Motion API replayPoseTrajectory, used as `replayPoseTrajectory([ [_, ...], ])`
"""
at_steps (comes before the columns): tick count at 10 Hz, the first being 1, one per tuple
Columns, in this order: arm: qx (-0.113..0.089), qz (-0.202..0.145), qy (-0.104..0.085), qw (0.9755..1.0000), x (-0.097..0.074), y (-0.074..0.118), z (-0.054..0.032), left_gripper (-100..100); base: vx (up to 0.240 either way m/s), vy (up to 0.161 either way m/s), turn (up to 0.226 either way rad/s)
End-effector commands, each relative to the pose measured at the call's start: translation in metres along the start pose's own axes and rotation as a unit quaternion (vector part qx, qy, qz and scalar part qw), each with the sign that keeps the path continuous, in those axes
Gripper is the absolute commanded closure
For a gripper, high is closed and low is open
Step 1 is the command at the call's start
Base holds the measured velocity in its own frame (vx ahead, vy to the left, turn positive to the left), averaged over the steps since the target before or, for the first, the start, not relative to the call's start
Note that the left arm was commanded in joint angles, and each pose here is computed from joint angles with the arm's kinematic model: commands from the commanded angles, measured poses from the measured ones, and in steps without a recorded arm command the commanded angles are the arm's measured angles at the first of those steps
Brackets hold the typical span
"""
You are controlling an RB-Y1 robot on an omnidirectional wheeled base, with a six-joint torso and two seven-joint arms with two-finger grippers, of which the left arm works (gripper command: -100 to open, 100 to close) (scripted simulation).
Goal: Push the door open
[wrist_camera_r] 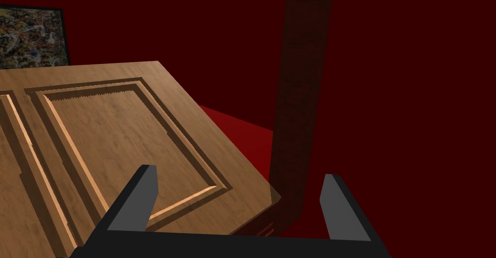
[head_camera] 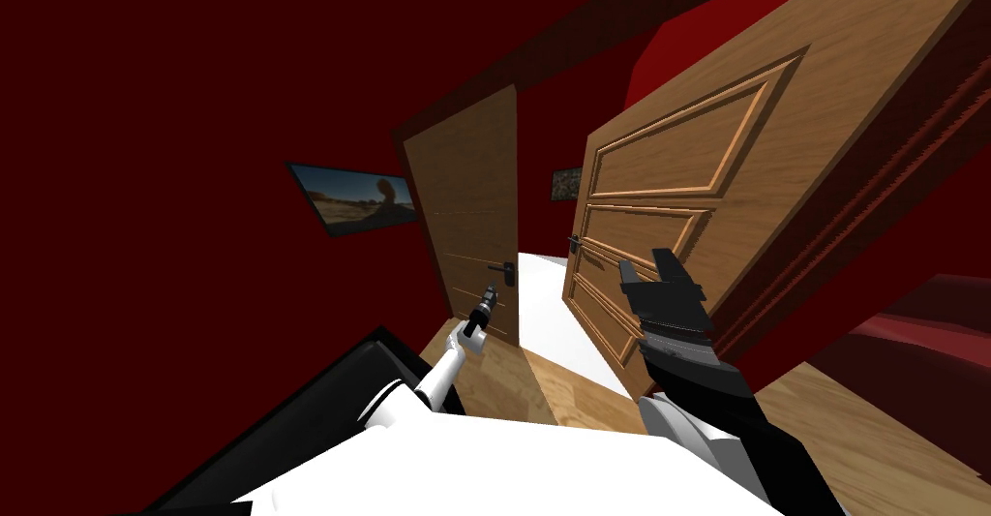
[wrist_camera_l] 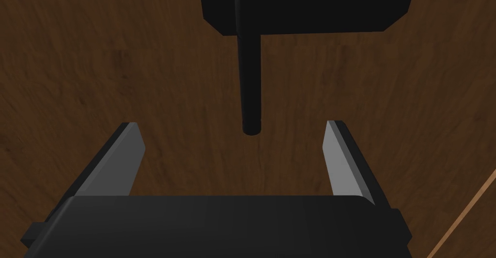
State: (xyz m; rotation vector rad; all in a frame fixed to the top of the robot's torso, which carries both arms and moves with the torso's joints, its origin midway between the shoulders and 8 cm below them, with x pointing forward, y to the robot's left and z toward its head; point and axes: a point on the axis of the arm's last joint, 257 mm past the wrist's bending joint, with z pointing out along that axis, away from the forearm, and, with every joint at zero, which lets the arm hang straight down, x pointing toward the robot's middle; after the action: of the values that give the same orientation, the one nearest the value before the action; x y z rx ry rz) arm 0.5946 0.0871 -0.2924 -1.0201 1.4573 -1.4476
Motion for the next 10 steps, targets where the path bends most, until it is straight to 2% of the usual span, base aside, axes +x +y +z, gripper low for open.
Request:
replayPoseTrajectory([
  [1,0.000,0.000,0.000,1.0000,0.0000,0.0000,0.0000,-100,0.008,-0.008,0.027],
  [10,0.000,-0.002,0.000,1.0000,-0.0027,0.0003,-0.0004,-100,-0.003,0.003,-0.008],
])
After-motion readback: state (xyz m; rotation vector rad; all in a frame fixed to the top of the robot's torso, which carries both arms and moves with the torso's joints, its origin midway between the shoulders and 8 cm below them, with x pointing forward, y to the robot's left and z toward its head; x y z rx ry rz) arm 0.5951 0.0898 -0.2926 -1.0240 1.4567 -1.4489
